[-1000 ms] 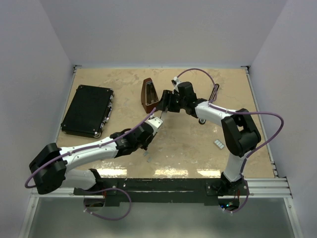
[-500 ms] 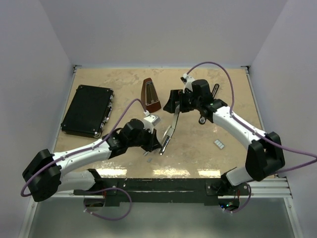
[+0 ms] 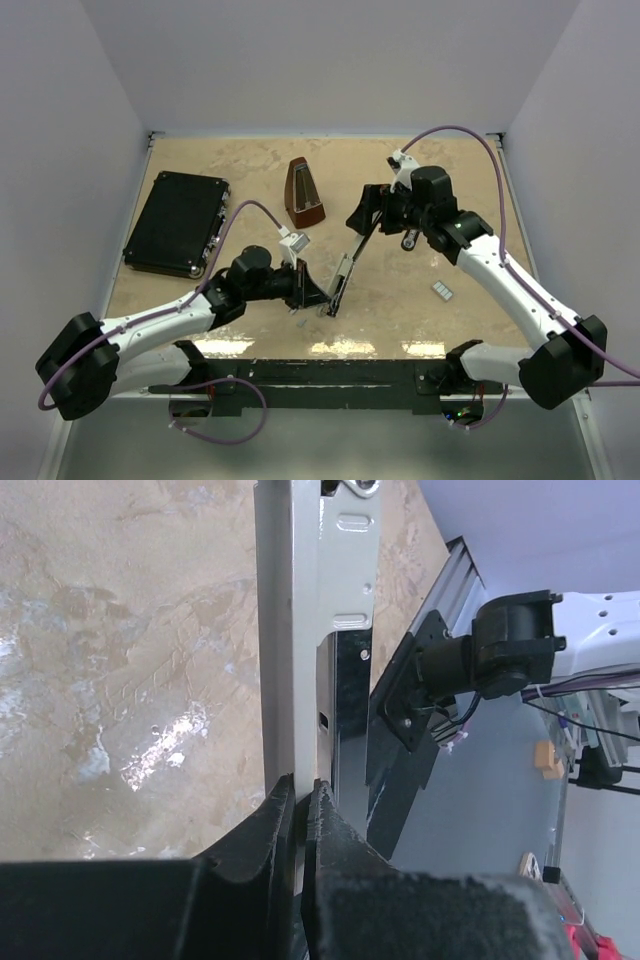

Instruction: Unload the staples from the stapler

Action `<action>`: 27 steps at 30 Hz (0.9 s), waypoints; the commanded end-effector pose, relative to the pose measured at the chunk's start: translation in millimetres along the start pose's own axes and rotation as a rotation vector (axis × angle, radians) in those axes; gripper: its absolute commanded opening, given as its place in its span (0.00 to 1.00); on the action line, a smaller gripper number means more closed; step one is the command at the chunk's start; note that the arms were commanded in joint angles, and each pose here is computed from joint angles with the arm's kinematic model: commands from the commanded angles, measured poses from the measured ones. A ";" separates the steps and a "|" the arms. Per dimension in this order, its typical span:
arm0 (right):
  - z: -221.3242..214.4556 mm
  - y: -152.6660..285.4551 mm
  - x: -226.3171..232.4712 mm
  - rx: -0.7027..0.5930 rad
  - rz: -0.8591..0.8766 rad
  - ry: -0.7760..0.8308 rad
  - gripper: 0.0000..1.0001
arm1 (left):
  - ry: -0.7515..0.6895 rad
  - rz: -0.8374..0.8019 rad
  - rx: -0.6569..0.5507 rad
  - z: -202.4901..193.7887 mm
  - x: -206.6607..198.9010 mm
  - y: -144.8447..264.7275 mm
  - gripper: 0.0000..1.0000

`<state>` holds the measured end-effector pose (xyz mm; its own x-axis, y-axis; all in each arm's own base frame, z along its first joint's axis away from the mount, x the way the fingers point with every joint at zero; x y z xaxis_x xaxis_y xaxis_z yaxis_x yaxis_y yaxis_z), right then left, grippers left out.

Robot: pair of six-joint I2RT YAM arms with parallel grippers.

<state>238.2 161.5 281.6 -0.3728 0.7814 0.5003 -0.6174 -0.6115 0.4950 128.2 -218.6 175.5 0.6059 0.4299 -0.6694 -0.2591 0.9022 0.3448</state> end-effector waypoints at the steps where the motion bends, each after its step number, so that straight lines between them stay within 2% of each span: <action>1: 7.4 5.6 5.4 -0.001 -0.019 0.015 0.96 | -0.023 -0.126 -0.125 18.0 -19.8 8.9 0.00; 10: 26.4 -11.9 7.1 0.015 -0.040 0.055 0.96 | -0.127 -0.147 -0.105 9.0 -16.2 16.3 0.00; 15: 36.5 -39.8 6.1 0.042 -0.019 0.030 0.98 | -0.108 -0.177 -0.070 4.7 -14.8 12.6 0.00; 18: 37.6 -49.0 7.4 0.049 0.020 0.023 0.99 | -0.080 -0.181 -0.088 3.1 -13.0 11.6 0.00; 27: 40.3 -81.1 -2.1 0.069 -0.008 0.010 0.98 | -0.058 -0.281 -0.115 2.6 -17.5 10.1 0.00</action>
<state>304.0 197.1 245.8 -0.3271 0.8142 0.4797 -0.5193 -0.5790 0.6286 111.7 -208.9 159.5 0.5986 0.3339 -0.7282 -0.1713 0.9413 0.2908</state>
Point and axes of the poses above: each gripper's point midway between its finger pads, its own y axis back along the fingers, its own x axis along the line the jaws close on, z = x × y, the point moved 10 cm from there along y, back along the fingers, and after that the axes turned 3 degrees about -y, right-handed, at the moved point
